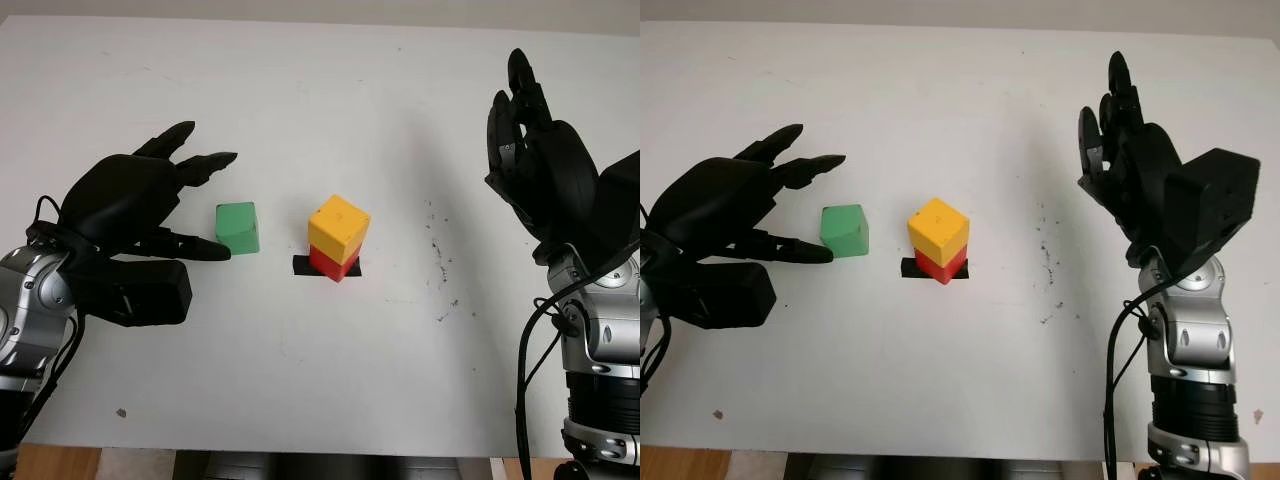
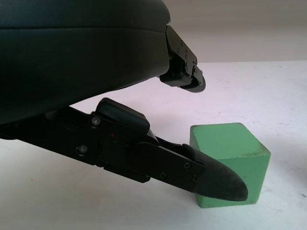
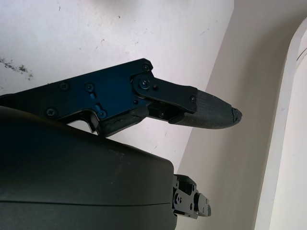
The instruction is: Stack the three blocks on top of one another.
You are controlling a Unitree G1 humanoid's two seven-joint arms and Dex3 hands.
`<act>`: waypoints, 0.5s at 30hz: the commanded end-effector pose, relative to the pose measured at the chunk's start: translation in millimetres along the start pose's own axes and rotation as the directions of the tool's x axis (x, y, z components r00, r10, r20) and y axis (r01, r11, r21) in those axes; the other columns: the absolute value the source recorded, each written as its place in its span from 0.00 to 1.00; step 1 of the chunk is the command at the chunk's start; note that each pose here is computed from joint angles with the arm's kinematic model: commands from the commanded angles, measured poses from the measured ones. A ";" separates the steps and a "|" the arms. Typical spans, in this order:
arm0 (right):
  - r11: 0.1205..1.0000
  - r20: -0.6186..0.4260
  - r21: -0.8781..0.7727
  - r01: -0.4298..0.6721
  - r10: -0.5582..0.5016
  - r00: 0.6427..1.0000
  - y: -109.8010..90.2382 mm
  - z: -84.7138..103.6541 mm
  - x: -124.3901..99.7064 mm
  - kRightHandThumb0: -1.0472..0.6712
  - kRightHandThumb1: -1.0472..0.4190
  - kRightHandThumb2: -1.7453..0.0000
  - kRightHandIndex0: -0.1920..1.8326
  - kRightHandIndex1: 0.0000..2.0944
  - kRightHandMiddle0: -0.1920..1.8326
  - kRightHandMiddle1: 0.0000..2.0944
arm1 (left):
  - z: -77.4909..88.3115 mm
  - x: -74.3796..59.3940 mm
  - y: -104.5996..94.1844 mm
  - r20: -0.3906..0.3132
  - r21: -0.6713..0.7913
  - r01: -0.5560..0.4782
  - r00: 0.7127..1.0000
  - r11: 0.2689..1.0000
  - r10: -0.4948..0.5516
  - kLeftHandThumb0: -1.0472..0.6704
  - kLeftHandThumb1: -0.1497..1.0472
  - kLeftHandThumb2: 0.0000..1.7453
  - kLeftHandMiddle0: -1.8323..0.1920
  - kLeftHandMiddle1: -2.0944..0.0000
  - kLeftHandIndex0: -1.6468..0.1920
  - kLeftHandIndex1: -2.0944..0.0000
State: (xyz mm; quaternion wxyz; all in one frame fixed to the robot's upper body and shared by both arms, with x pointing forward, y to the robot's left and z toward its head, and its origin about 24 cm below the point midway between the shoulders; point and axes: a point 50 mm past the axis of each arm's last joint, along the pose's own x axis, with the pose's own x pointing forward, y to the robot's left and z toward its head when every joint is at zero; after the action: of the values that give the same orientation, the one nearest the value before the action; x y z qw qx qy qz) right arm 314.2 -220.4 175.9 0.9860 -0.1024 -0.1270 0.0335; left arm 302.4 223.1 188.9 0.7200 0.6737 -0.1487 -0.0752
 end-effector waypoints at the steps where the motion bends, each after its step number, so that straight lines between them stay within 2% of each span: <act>1: 1.000 0.014 0.002 -0.003 0.003 1.000 2.9 2.8 -1.6 0.20 0.00 0.61 0.00 0.00 0.00 0.00 | 1.5 3.5 -0.4 0.001 0.007 0.006 1.000 1.000 -0.006 0.06 1.00 0.06 0.92 0.98 0.68 0.93; 13: 1.000 -0.002 0.008 0.005 -0.005 1.000 4.5 1.5 -4.3 0.20 0.00 0.63 0.00 0.01 0.00 0.01 | 8.9 7.7 -8.9 0.002 0.035 0.041 0.999 0.999 -0.041 0.03 1.00 0.12 0.92 0.97 0.70 0.89; 14: 1.000 -0.003 0.009 0.007 -0.007 1.000 4.6 1.2 -4.1 0.20 0.00 0.64 0.00 0.01 0.01 0.01 | 9.0 7.7 -8.9 0.002 0.034 0.046 0.999 0.998 -0.046 0.03 1.00 0.13 0.91 0.97 0.71 0.88; 15: 1.000 -0.002 0.008 0.006 -0.006 1.000 4.5 1.0 -3.9 0.20 0.00 0.64 0.00 0.01 0.01 0.01 | 9.2 7.7 -8.8 0.001 0.034 0.051 0.999 0.998 -0.051 0.02 1.00 0.13 0.91 0.97 0.74 0.82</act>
State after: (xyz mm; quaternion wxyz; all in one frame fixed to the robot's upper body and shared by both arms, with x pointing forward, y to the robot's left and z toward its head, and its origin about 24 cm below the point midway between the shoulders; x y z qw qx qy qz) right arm 312.2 -215.9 173.9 0.9871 -0.0988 -0.1213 0.0333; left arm 308.4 214.9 176.1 0.7087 0.6888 -0.1226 -0.0910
